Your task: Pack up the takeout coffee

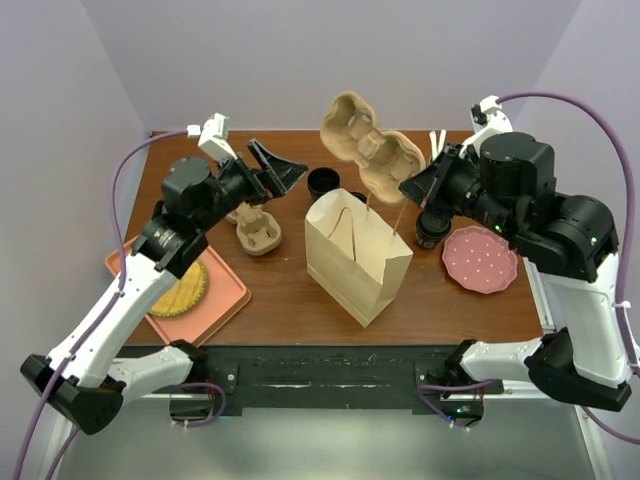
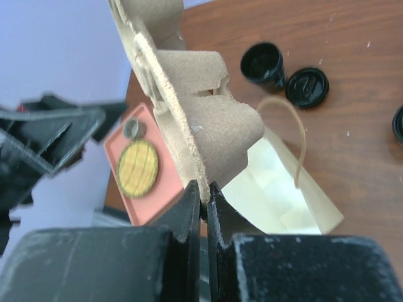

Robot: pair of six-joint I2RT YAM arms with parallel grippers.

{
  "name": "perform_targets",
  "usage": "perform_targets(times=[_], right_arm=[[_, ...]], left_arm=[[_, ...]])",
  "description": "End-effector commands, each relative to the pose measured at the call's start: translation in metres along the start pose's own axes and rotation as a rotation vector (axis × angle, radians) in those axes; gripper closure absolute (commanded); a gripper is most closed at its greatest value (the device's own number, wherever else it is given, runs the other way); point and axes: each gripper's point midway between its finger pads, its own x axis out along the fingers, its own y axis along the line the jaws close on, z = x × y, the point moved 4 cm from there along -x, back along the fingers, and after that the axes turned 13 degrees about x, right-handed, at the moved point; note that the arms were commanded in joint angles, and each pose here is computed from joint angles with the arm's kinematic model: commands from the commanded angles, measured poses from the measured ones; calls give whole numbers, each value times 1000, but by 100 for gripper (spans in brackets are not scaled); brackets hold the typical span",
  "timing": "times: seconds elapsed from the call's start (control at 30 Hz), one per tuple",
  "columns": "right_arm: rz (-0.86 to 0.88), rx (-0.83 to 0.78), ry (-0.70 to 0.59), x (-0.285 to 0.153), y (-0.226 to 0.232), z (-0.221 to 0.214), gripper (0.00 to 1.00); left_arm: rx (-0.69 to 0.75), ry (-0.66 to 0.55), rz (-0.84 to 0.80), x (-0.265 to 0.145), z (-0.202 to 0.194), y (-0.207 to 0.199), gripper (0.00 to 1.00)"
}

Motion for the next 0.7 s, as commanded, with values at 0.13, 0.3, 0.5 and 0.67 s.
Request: perform_targets(times=[0.13,0.3,0.5,0.67], right_arm=[[-44,70,221,-44,-21,-31,100],[-80,119,223,-49,-34,-39,100],[-107,114,183,-49,-42,-36,100],[-145,128,217,-47,-55,-49,100]], left_arm=[[388,201,-151,41,-9,3,28],[378,197,-174,43,-22,9,36],[431,213,-278,34,-31,0,38],[525,144,-410,22,-21,-18,39]])
